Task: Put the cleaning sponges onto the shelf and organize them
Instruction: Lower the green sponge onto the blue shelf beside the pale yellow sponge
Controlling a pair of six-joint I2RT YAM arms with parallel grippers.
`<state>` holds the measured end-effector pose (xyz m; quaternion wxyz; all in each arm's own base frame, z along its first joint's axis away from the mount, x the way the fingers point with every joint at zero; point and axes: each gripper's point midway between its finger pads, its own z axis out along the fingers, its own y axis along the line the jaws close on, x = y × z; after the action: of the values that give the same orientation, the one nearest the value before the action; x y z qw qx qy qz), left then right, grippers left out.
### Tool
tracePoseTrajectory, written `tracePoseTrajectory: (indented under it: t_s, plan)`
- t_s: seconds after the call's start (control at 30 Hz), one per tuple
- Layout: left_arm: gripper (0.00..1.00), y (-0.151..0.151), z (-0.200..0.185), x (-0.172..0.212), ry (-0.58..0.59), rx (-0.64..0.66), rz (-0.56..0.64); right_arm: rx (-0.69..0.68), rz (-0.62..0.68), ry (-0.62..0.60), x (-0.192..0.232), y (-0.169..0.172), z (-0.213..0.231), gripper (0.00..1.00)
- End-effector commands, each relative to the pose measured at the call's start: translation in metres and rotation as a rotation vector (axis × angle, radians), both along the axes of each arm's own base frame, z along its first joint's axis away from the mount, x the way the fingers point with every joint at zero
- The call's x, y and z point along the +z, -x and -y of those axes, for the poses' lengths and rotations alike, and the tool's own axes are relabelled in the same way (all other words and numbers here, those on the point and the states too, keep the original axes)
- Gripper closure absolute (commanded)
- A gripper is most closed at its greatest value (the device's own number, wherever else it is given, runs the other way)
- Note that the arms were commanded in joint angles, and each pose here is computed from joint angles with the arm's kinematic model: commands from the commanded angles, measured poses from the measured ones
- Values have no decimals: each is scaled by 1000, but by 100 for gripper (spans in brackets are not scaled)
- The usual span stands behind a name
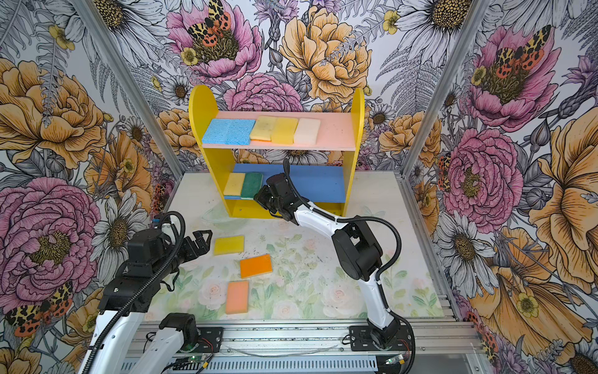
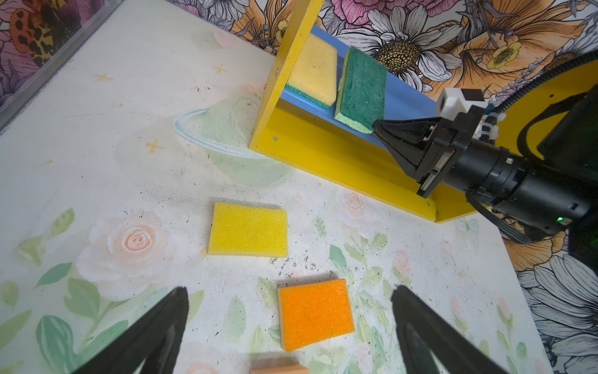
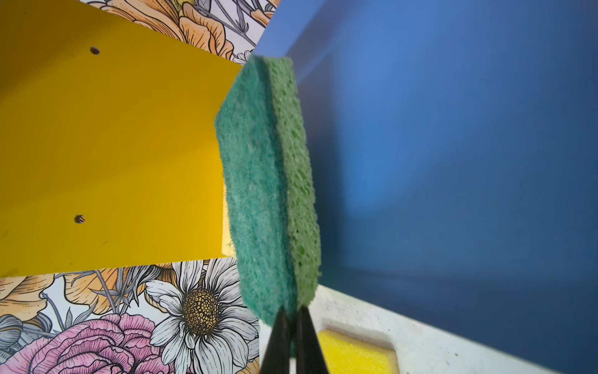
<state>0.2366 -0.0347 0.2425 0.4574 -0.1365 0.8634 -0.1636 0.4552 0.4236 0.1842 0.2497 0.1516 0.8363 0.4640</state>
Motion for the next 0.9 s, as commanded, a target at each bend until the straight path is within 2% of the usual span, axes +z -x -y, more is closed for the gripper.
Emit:
tracePoseTrajectory:
  t_s: [0.0, 0.7, 0.87]
  plan:
    - [1, -2, -3, 1, -20, 5, 14, -35, 31, -23, 10, -9, -3, 100]
    - [1, -2, -2, 2, -15, 0, 14, -49, 10, -13, -7, -23, -4, 97]
    - [1, -2, -2, 2, -16, 1, 15, -48, 9, -17, -9, -24, -5, 90]
